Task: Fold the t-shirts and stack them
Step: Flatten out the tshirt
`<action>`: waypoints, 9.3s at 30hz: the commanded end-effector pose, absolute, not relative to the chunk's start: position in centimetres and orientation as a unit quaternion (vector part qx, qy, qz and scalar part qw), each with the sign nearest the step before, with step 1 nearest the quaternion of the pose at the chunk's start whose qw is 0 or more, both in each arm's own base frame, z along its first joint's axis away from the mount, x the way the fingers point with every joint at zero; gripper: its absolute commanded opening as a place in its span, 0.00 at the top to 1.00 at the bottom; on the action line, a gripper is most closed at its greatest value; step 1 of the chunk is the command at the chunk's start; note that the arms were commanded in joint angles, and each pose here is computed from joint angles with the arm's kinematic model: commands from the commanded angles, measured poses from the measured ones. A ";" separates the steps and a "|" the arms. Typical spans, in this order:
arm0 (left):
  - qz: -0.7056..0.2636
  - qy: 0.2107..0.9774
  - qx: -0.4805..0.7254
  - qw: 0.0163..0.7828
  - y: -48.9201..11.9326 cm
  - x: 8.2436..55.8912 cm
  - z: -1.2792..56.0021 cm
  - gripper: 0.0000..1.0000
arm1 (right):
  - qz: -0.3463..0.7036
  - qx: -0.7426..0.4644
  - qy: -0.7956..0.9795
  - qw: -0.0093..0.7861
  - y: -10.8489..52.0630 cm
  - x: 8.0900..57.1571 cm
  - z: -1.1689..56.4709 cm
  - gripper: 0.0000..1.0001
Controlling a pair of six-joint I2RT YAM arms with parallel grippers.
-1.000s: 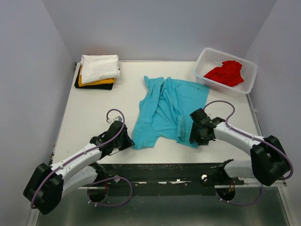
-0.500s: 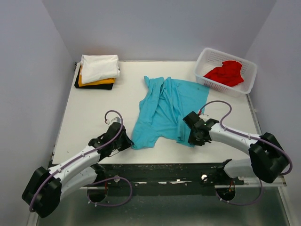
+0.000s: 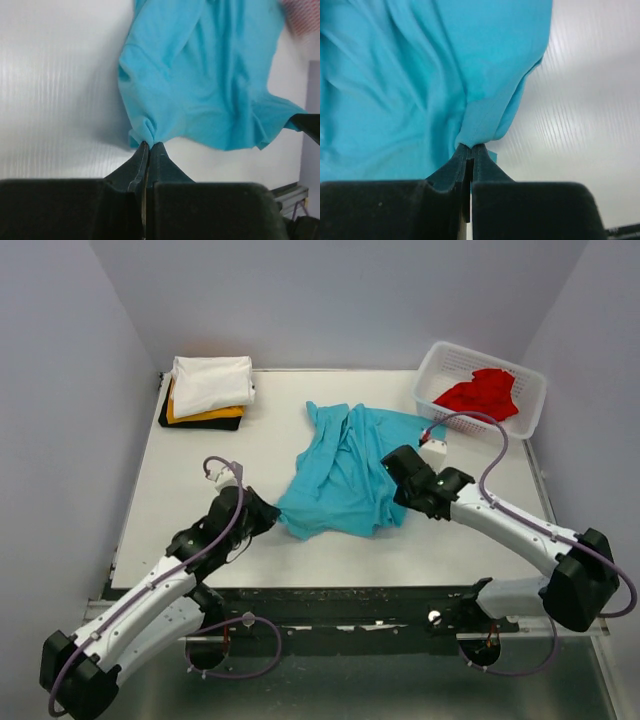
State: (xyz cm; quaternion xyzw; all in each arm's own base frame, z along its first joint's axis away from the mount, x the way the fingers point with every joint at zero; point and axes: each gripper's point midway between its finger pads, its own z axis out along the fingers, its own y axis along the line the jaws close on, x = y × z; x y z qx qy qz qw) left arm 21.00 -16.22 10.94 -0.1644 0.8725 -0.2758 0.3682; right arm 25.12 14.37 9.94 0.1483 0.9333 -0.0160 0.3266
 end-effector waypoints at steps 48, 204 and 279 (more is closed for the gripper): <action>-0.312 0.505 0.001 0.804 -5.3 12.1 59.6 1.00 | 0.282 0.130 0.634 0.708 7.8 20.5 51.3 0.99; -0.314 0.927 -0.084 0.190 -22.2 27.3 6.6 0.01 | 0.364 -0.040 0.877 0.310 35.0 38.8 8.1 0.00; -0.254 0.922 -0.057 0.288 -21.5 28.6 11.8 0.02 | 0.183 -0.044 0.879 0.438 27.5 48.6 10.6 0.00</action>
